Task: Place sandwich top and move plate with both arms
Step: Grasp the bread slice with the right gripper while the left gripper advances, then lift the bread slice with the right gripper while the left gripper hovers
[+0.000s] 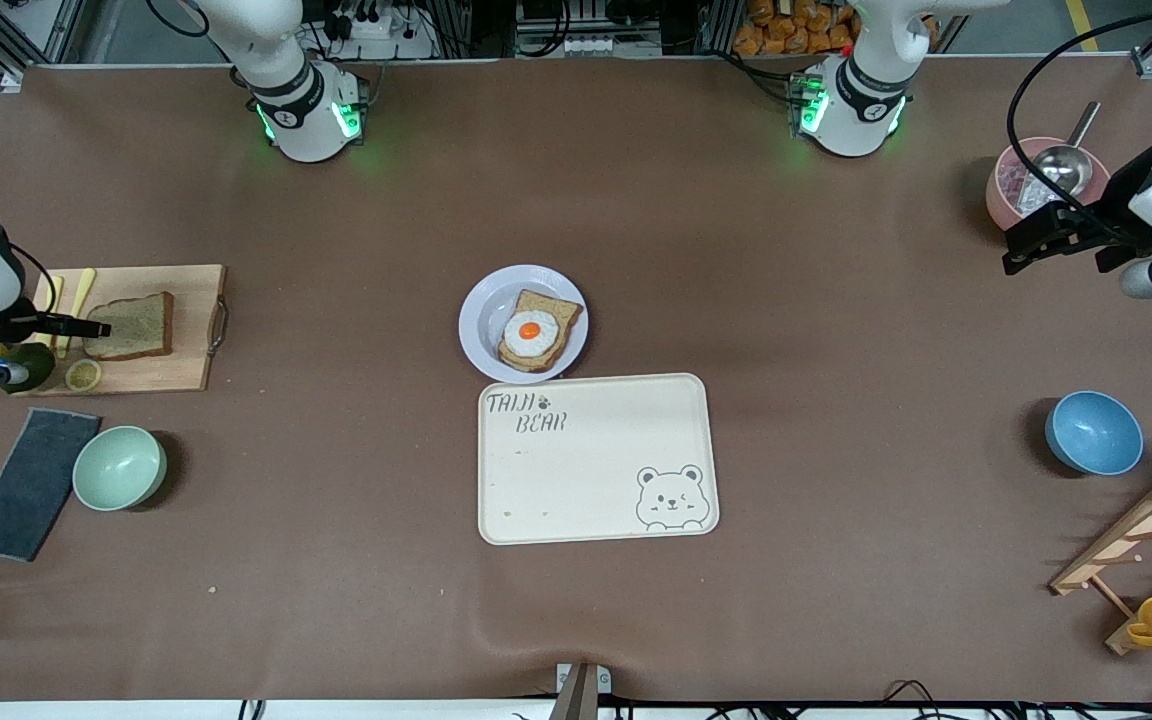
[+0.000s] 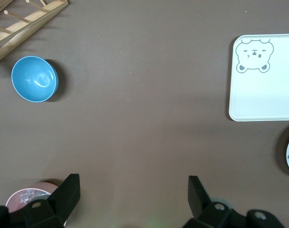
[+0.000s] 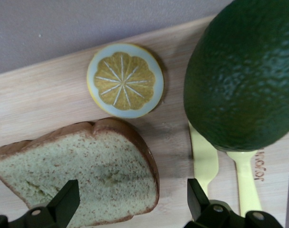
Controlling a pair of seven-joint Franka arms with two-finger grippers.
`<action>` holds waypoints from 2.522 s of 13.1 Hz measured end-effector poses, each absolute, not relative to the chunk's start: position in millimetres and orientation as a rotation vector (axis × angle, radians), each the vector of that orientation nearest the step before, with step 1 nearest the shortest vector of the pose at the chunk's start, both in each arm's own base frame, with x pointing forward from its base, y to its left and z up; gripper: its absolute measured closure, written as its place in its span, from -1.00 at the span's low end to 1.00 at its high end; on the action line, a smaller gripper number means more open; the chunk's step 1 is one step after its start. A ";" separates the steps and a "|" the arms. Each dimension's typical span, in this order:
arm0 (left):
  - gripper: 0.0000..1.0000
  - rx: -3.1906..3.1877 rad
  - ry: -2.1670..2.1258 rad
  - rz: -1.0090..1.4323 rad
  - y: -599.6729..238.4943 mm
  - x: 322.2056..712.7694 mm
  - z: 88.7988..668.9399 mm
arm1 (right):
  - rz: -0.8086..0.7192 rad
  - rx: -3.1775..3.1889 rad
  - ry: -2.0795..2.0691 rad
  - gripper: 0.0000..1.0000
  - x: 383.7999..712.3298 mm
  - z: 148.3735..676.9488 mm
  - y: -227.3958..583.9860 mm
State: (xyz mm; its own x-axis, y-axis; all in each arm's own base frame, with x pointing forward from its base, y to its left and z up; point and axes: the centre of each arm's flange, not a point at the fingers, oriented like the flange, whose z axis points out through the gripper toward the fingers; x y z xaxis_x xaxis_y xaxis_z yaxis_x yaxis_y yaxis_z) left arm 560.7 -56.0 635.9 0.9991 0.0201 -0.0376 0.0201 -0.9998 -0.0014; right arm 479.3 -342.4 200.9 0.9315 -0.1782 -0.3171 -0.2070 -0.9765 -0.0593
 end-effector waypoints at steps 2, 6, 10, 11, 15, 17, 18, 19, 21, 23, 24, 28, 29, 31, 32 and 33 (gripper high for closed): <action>-1.00 -3.140 -0.032 0.059 -56.0 560.7 636.0 | 0.487 -2.992 0.299 -1.00 478.0 197.3 -342.4; -1.00 -3.234 -0.023 0.063 -67.4 564.8 631.6 | 0.492 -2.982 0.308 -0.15 476.1 193.7 -342.9; -1.00 -3.342 -0.024 0.114 -83.7 586.5 599.1 | 0.483 -2.975 0.337 0.37 471.5 194.6 -350.9; -1.00 -3.363 -0.021 0.119 -88.0 590.0 594.1 | 0.482 -2.976 0.337 0.44 471.7 194.8 -351.0; -1.00 -3.397 0.031 0.091 -114.3 600.3 580.2 | 0.477 -2.978 0.309 0.92 472.1 197.3 -351.8; -1.00 -3.421 0.051 0.131 -130.3 605.6 562.2 | 0.476 -2.978 0.304 0.94 472.0 197.6 -351.9; -1.00 -3.446 0.039 0.148 -136.2 608.3 549.2 | 0.475 -2.979 0.302 0.94 472.1 197.8 -351.9; -1.00 -3.475 0.015 0.159 -140.1 610.8 533.4 | 0.474 -2.979 0.300 0.94 472.2 198.1 -351.9; -1.00 -3.534 -0.044 0.196 -147.9 611.6 502.7 | 0.472 -2.980 0.297 0.94 473.0 200.7 -351.2; -1.00 -3.592 -0.103 0.255 -158.9 606.8 474.6 | 0.464 -2.981 0.283 0.94 477.1 208.6 -347.0; -1.00 -3.630 -0.143 0.304 -167.2 601.7 458.0 | 0.460 -2.983 0.274 0.94 480.1 215.5 -344.0; -1.00 -3.691 -0.247 0.329 -224.3 566.3 380.0 | 0.447 -2.992 0.240 0.94 490.1 259.7 -332.1; -1.00 -3.691 -0.268 0.335 -230.7 558.5 367.3 | 0.448 -2.992 0.235 0.94 491.5 272.4 -329.9; -1.00 -3.715 -0.362 0.356 -233.9 549.7 351.5 | 0.448 -2.993 0.223 0.94 494.4 297.0 -325.1; -1.00 -3.736 -0.399 0.364 -235.6 546.0 345.6 | 0.445 -2.996 0.214 0.94 496.7 309.0 -322.0; -1.00 -3.758 -0.428 0.365 -237.3 541.7 338.8 | 0.443 -2.997 0.191 0.94 498.9 319.8 -318.6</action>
State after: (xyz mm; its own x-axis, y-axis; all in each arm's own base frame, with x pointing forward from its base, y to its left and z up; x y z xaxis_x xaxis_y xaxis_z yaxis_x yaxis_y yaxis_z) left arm 541.7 -237.3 338.8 0.9607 0.1408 -0.2393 0.2585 -0.7685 0.5853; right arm 498.9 -318.6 319.8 0.9496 -0.1086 -0.2939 -0.1394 -0.9865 -0.0859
